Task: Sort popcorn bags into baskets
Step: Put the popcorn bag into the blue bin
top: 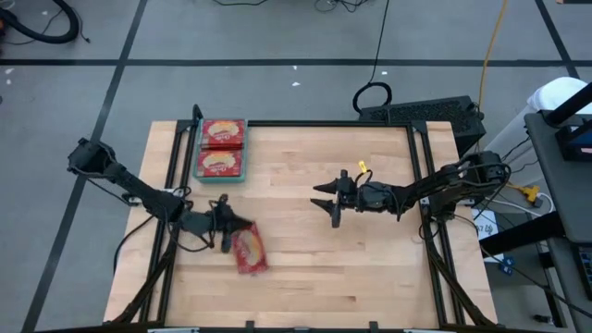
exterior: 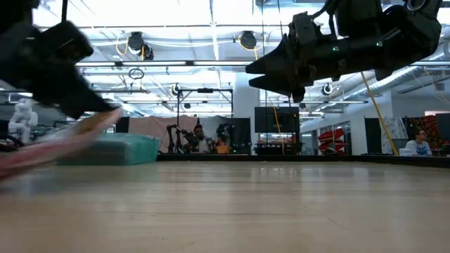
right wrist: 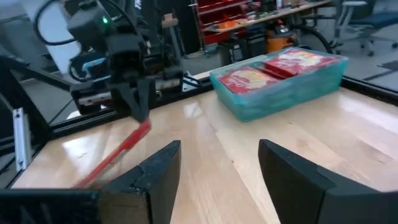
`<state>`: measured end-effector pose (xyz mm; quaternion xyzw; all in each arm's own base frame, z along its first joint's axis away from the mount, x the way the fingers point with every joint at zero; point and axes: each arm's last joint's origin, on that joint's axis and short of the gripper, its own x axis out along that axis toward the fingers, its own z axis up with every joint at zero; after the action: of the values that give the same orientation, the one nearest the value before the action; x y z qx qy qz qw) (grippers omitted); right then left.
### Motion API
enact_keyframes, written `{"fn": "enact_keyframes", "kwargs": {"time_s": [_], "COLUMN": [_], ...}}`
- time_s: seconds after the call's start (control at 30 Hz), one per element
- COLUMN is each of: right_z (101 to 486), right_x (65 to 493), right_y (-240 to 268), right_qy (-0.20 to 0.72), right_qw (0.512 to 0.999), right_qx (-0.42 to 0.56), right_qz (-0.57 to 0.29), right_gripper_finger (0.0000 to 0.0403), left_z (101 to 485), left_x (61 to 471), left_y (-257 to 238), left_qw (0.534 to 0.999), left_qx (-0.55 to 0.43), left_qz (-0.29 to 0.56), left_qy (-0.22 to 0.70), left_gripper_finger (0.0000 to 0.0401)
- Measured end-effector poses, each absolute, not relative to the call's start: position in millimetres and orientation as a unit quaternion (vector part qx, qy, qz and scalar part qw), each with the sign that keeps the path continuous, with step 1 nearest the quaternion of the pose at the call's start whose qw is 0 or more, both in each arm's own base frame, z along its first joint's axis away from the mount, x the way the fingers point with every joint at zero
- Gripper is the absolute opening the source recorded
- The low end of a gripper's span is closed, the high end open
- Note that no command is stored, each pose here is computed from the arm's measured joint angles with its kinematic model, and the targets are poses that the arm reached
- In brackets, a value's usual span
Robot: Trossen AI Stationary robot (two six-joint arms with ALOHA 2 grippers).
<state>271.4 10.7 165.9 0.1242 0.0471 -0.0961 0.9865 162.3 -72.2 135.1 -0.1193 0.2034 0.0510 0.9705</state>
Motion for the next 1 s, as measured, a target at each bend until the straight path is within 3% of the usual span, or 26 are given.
{"fn": "enact_keyframes", "kwargs": {"time_s": [0.33,0.63,1.0], "right_z": [179,178,176], "right_x": [289,291,303], "right_y": [34,8,-39], "right_qy": [0.09,0.11,0.078], "right_qw": [0.985,0.981,0.995], "right_qx": [0.11,-0.004,-0.047], "right_qz": [-0.098,-0.16,-0.044], "right_gripper_finger": [0.0267,0.0285,0.0277], "left_z": [173,174,173], "left_x": [184,187,187], "left_y": [-32,-19,-25], "left_qw": [0.983,0.983,0.989], "left_qx": [-0.03,-0.031,-0.031], "left_qz": [0.179,0.18,0.146], "left_qy": [0.02,0.018,0.021], "left_gripper_finger": [0.0001,0.0001,0.0001]}}
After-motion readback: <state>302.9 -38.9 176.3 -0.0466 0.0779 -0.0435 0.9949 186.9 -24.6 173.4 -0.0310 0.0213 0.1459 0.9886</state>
